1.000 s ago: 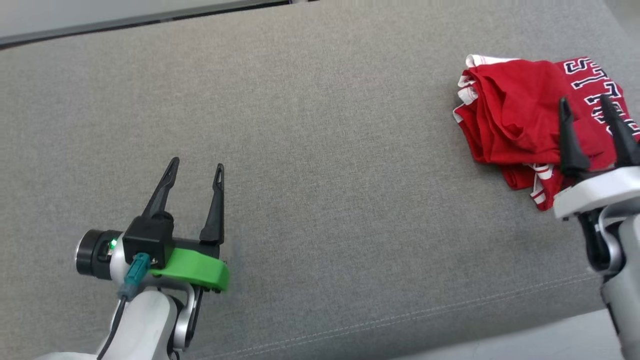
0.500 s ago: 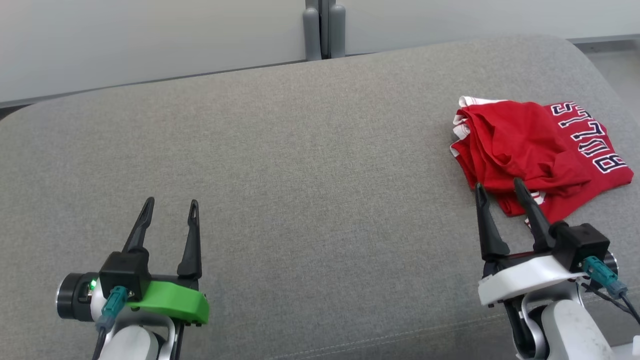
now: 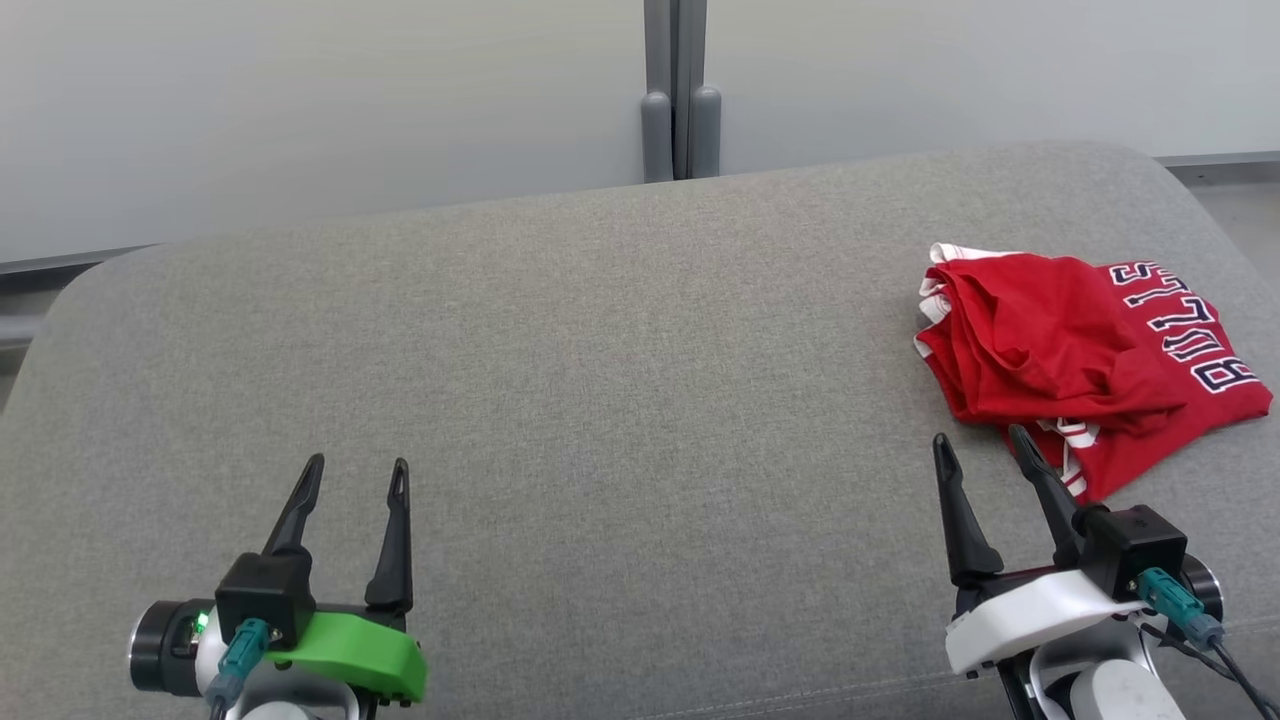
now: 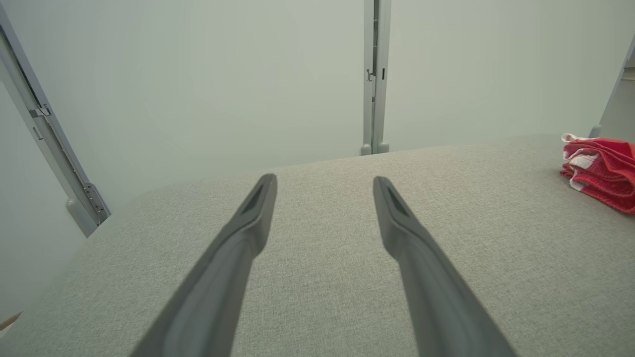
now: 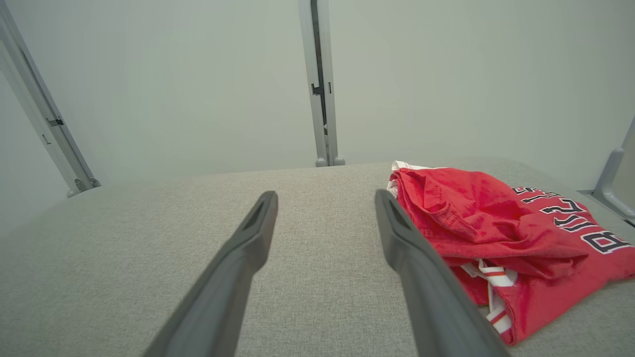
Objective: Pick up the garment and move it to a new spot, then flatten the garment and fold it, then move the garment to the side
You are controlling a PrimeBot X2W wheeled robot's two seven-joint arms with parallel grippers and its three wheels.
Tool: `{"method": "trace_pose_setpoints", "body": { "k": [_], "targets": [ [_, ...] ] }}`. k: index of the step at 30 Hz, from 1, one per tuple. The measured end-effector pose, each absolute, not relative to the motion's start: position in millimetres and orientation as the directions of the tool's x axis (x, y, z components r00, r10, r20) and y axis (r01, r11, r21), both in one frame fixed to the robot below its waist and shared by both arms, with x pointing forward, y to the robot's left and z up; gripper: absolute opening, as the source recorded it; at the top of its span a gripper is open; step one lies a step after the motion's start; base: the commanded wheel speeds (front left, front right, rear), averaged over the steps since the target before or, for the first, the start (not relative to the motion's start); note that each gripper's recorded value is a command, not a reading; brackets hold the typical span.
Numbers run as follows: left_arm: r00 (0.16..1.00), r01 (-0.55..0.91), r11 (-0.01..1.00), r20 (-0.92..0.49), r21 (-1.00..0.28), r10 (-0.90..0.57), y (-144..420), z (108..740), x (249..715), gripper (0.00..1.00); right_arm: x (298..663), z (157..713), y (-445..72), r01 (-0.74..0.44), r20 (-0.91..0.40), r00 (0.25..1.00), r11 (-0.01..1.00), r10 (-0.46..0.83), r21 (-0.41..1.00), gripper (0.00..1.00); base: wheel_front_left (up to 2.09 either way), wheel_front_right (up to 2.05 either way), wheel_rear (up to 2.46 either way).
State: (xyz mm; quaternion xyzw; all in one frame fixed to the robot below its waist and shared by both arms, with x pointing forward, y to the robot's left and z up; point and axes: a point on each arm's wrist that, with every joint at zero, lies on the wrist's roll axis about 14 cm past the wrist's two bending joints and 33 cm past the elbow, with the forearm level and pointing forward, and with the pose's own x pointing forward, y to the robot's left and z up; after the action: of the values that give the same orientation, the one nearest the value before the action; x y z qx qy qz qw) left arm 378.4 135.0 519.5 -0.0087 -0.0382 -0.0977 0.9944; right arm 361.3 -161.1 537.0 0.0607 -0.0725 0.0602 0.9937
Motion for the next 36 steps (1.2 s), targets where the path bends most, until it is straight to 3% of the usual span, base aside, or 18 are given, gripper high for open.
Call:
{"method": "trace_pose_setpoints", "body": {
  "k": [36],
  "targets": [
    [0.992, 0.119, 0.993, 0.032, -0.008, -0.119, 149.3, 504.5, 374.2, 1.00, 364.1, 533.7, -163.6, -0.119, 0.122, 0.986, 0.990, 0.109, 0.077, 1.00, 0.00, 0.00, 0.00]
  ]
}}
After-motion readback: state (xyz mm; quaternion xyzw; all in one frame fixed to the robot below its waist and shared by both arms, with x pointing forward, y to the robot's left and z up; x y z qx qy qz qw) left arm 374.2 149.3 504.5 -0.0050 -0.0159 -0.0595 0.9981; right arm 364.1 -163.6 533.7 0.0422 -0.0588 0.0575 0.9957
